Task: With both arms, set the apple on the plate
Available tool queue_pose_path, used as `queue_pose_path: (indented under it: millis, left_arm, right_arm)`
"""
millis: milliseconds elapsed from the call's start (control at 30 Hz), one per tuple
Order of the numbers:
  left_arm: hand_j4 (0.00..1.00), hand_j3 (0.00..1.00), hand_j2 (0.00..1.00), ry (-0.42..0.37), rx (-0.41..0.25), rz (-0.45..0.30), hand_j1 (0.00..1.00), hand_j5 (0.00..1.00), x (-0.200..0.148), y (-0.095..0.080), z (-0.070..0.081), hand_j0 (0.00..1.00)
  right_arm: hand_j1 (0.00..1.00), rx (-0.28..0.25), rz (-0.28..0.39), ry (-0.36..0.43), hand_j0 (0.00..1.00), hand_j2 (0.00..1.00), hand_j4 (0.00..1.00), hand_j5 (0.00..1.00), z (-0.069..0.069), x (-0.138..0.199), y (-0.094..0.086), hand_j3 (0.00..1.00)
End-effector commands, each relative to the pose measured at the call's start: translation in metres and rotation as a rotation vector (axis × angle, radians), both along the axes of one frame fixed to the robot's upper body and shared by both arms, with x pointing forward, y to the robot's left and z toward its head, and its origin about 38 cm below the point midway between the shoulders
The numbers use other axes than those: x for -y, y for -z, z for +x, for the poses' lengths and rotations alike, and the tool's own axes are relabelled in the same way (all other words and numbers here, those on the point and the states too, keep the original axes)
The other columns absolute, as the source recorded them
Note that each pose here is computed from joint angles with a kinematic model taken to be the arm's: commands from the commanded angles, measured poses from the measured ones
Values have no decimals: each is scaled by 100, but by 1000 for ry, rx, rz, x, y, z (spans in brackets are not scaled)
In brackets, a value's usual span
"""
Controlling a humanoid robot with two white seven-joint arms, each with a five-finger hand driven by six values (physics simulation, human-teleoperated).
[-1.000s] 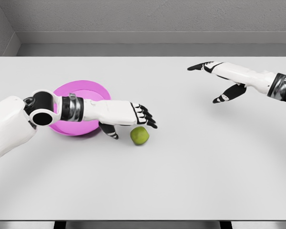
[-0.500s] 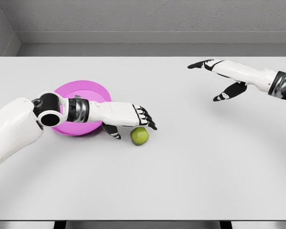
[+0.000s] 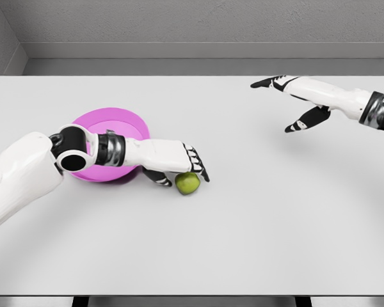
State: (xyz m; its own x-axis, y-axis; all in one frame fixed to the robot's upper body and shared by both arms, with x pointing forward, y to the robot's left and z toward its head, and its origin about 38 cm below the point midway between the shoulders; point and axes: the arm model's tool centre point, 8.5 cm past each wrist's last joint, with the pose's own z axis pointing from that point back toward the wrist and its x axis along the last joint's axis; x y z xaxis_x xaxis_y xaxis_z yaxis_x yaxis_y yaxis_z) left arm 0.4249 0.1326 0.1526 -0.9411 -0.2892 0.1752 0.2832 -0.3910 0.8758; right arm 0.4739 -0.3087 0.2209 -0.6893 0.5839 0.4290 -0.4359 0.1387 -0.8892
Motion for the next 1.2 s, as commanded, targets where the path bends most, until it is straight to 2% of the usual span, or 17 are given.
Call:
queue_pose_path:
  millis: [0, 100, 500, 567, 800, 867, 967, 1100, 1167]
  left_arm:
    - [78, 78, 78, 1, -4, -7, 78, 78, 2, -1, -1, 78]
    - [77, 77, 77, 7, -10, -9, 77, 77, 5, 2, -3, 77]
    - [60, 60, 60, 7, -11, -8, 60, 60, 4, 3, -3, 60]
    - [54, 54, 54, 7, -10, -5, 54, 54, 3, 2, -3, 54]
    - [49, 49, 49, -5, -4, -9, 49, 49, -4, -3, 0, 49]
    - [48, 48, 48, -21, -9, -21, 48, 48, -16, -10, 0, 48]
    - [46, 46, 46, -55, 18, -34, 46, 46, -56, -38, -6, 46]
    - [45, 45, 45, -221, 12, -74, 45, 45, -127, -69, 7, 45]
    - [45, 45, 45, -346, 10, -81, 45, 45, -164, -72, 25, 45]
  right_arm:
    - [100, -3, 7, 3, 100, 100, 100, 100, 0, 1, 0, 100]
    - [100, -7, 5, 0, 100, 100, 100, 100, 0, 0, 1, 100]
    - [100, -12, 3, -3, 100, 100, 100, 100, 0, -2, 3, 100]
    - [100, -14, 2, -2, 100, 100, 100, 100, 0, -2, 4, 100]
    - [100, -16, 3, -2, 100, 100, 100, 100, 0, -1, 4, 100]
    - [100, -17, 4, -2, 100, 100, 100, 100, 0, -2, 5, 100]
    - [100, -18, 4, -1, 100, 100, 100, 100, 0, -1, 5, 100]
    - [100, -18, 6, -3, 100, 100, 100, 100, 0, -3, 6, 100]
    - [100, -18, 8, -5, 100, 100, 100, 100, 0, -4, 6, 100]
